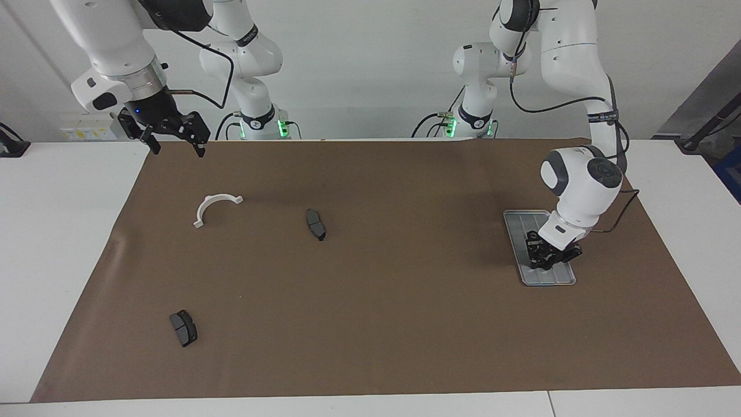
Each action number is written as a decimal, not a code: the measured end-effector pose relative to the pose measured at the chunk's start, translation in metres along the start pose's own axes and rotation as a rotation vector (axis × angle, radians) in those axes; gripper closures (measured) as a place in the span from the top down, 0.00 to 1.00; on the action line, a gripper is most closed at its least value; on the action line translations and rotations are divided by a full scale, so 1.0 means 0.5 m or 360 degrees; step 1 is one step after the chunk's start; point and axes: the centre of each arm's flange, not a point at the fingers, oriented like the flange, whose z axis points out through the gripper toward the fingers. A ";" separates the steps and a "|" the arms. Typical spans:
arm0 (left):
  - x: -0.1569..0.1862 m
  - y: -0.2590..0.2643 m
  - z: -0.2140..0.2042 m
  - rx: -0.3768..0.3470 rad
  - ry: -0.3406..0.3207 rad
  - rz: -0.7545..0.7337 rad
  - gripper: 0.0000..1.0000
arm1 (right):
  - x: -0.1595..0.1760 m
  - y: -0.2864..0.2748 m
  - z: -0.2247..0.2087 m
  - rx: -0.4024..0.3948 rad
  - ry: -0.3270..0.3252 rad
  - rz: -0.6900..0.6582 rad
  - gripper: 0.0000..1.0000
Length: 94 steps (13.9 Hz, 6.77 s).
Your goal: Place bearing gear from tray to pile
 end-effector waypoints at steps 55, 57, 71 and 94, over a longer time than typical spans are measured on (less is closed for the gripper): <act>-0.142 0.023 -0.025 0.0004 -0.0242 -0.0543 0.79 | -0.030 -0.667 0.424 0.0140 0.0218 -0.0131 1.00; -0.145 0.028 -0.021 0.0008 -0.0234 -0.0605 0.73 | -0.040 -0.714 0.496 0.0136 0.0219 -0.0177 1.00; -0.153 0.014 -0.019 0.0017 -0.0191 -0.0713 0.38 | -0.075 -0.780 0.662 0.0004 0.0166 -0.0263 0.96; -0.026 0.585 -0.175 -0.0109 0.0014 -0.0610 0.35 | 0.116 -0.445 0.440 0.0009 0.0235 -0.0158 0.34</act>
